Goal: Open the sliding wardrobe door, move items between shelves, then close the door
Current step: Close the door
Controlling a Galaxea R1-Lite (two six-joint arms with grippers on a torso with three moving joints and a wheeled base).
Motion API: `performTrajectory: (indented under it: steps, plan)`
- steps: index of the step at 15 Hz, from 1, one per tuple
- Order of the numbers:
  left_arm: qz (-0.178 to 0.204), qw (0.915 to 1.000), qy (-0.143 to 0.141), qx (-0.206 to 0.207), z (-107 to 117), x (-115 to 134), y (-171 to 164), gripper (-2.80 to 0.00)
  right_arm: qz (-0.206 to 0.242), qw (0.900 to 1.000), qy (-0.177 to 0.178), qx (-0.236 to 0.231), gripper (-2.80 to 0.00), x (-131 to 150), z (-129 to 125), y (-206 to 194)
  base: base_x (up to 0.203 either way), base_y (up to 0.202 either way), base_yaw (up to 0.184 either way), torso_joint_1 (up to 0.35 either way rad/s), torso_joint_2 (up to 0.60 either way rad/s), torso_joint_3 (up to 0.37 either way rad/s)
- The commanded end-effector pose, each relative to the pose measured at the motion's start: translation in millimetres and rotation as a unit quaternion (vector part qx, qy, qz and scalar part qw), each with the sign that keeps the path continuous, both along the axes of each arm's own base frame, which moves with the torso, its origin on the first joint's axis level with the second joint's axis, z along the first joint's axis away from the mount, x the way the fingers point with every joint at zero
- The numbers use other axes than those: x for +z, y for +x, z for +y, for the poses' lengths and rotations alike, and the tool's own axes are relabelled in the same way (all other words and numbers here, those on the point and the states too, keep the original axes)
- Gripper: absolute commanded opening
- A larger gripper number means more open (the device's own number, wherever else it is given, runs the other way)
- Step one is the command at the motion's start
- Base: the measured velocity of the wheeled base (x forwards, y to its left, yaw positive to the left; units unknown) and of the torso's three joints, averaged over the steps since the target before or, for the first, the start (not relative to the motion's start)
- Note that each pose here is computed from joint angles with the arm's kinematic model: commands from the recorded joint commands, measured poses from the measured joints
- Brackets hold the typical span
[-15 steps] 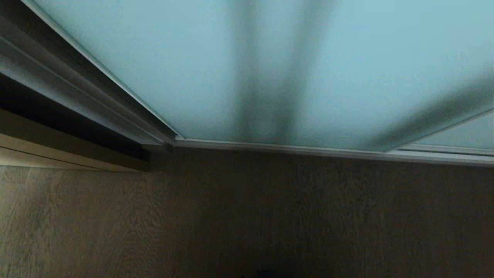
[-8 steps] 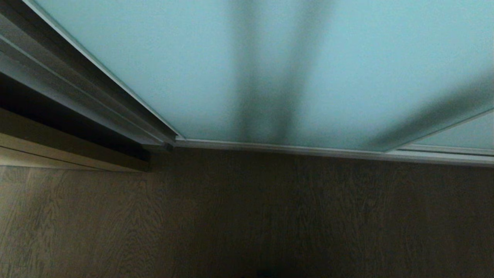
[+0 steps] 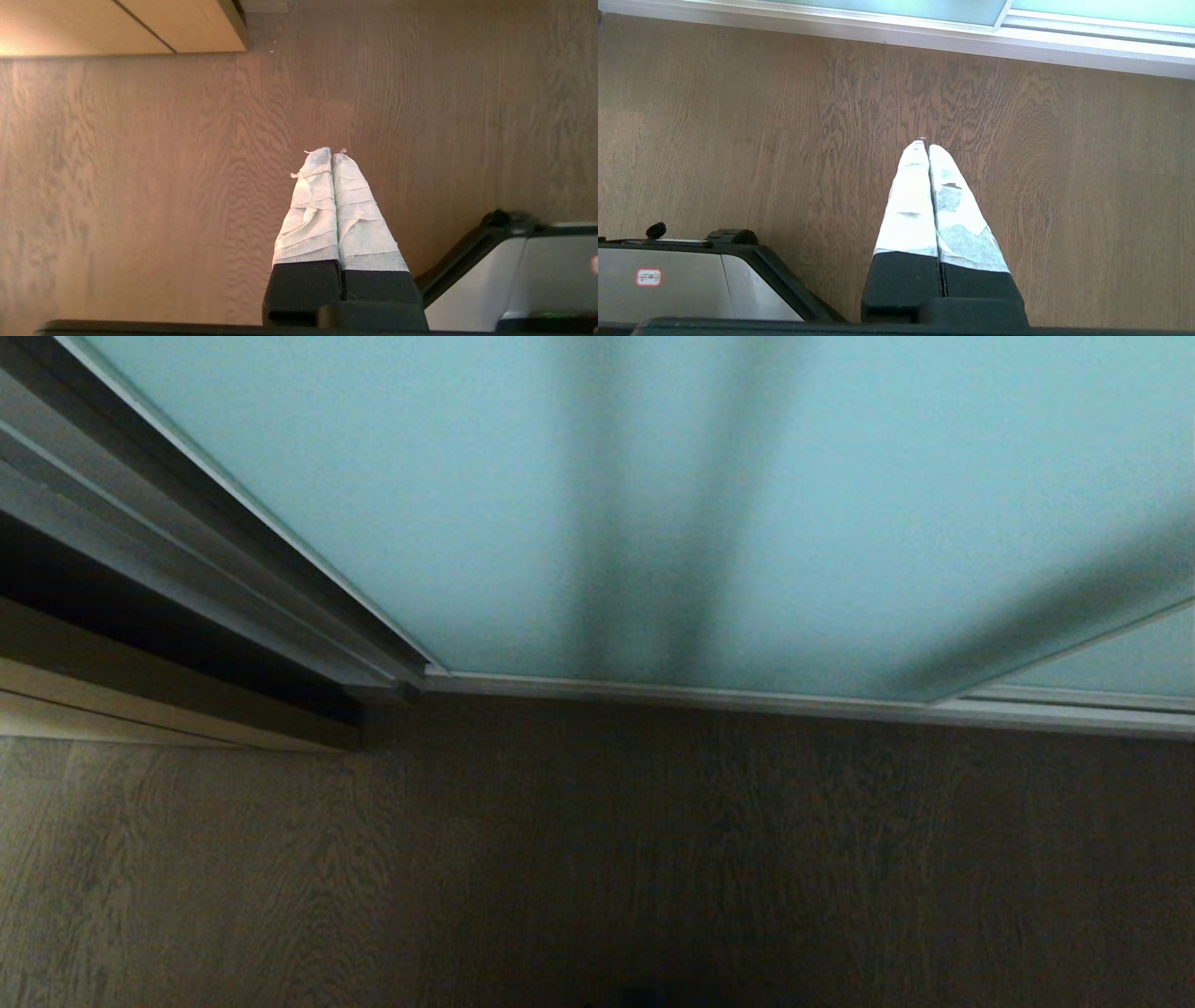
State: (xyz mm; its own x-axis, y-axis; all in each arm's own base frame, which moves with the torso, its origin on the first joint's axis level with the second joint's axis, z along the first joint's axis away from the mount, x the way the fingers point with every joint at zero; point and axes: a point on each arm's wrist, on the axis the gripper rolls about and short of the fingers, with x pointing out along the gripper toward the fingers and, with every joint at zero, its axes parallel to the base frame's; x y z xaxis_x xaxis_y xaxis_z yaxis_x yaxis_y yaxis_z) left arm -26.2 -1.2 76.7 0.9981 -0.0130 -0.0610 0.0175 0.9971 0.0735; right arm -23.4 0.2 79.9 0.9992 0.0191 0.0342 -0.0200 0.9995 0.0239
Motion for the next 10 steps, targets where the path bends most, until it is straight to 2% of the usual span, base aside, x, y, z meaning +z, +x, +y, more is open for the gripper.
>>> performTrajectory:
  steps: [1,4,6,8,10]
  plan:
    - [0.005,1.0000,-0.005,0.001,0,-1,0,-2.80,0.000,1.000,0.000,0.000,-2.80,0,0,0,0.000,0.000,0.000,0.000,0.00,0.000]
    - [-0.005,0.9998,-0.014,0.011,0,0,1,-2.80,0.000,1.000,0.000,0.000,-2.80,0,0,0,0.000,0.000,0.000,0.000,0.00,0.000]
    - [-0.039,0.9990,-0.016,0.018,1,4,2,-2.80,0.000,1.000,0.000,0.000,-2.80,0,0,0,0.000,0.000,0.000,0.000,0.00,0.000]
    - [-0.099,0.9946,-0.013,0.028,1,33,-7,-2.80,0.000,1.000,0.000,0.000,-2.80,0,0,0,0.000,0.000,0.000,0.000,0.00,0.000]
    - [-0.188,0.9816,-0.008,0.035,1,90,-31,-2.80,0.000,1.000,0.000,0.000,-2.80,0,0,0,0.000,0.000,0.000,0.000,0.00,0.000]
